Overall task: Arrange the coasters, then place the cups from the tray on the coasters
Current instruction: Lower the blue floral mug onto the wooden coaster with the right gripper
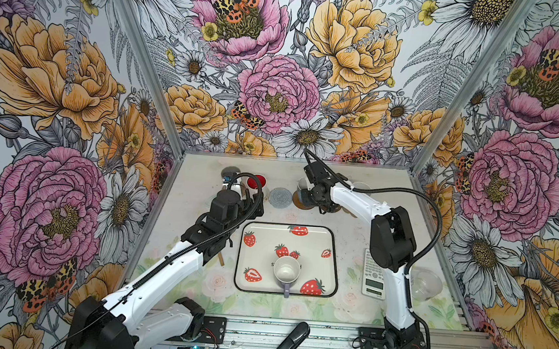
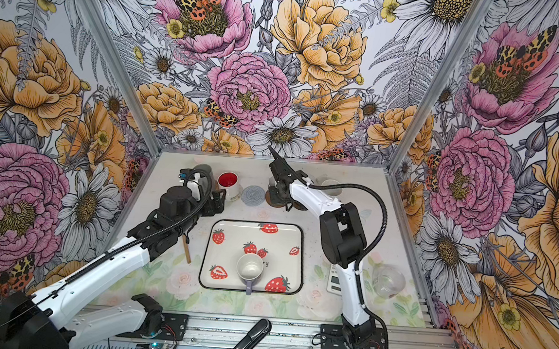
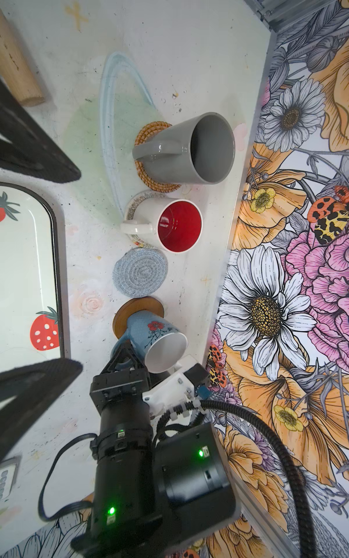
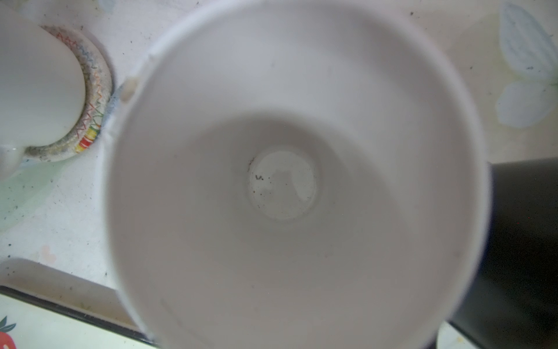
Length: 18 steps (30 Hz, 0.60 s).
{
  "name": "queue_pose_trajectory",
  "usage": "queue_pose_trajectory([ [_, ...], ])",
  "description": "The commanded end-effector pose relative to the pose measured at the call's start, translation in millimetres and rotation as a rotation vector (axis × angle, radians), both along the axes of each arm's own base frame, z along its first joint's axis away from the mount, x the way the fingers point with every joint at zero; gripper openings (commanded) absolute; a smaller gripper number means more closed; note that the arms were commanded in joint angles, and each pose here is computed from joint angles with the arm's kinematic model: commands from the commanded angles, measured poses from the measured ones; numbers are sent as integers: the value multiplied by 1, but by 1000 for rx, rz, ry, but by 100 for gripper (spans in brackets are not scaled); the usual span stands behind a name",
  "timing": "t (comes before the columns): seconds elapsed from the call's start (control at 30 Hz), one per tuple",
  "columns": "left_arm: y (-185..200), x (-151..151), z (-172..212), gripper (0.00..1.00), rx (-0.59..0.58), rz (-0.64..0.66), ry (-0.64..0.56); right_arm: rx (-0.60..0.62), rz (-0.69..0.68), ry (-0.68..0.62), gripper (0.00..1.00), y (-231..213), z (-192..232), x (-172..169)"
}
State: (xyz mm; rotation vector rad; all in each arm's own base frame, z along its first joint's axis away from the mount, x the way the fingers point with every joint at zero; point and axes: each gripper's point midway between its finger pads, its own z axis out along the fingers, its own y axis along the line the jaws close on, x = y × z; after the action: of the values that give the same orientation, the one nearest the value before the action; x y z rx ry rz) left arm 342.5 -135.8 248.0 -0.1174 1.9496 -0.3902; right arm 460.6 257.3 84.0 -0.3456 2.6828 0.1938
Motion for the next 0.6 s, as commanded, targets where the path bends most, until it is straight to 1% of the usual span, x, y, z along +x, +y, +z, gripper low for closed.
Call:
queue_pose_trajectory([
  [0.0,1,-1,4,92,1,-12,-12,16,-14,-50,5,0,15,8],
  [0.17,1,-1,4,92,1,-12,-11,17,-14,-54,9,1,17,8],
  [0.57,1,-1,4,92,5,-15,-11,17,-12,-62,25,0,21,9],
])
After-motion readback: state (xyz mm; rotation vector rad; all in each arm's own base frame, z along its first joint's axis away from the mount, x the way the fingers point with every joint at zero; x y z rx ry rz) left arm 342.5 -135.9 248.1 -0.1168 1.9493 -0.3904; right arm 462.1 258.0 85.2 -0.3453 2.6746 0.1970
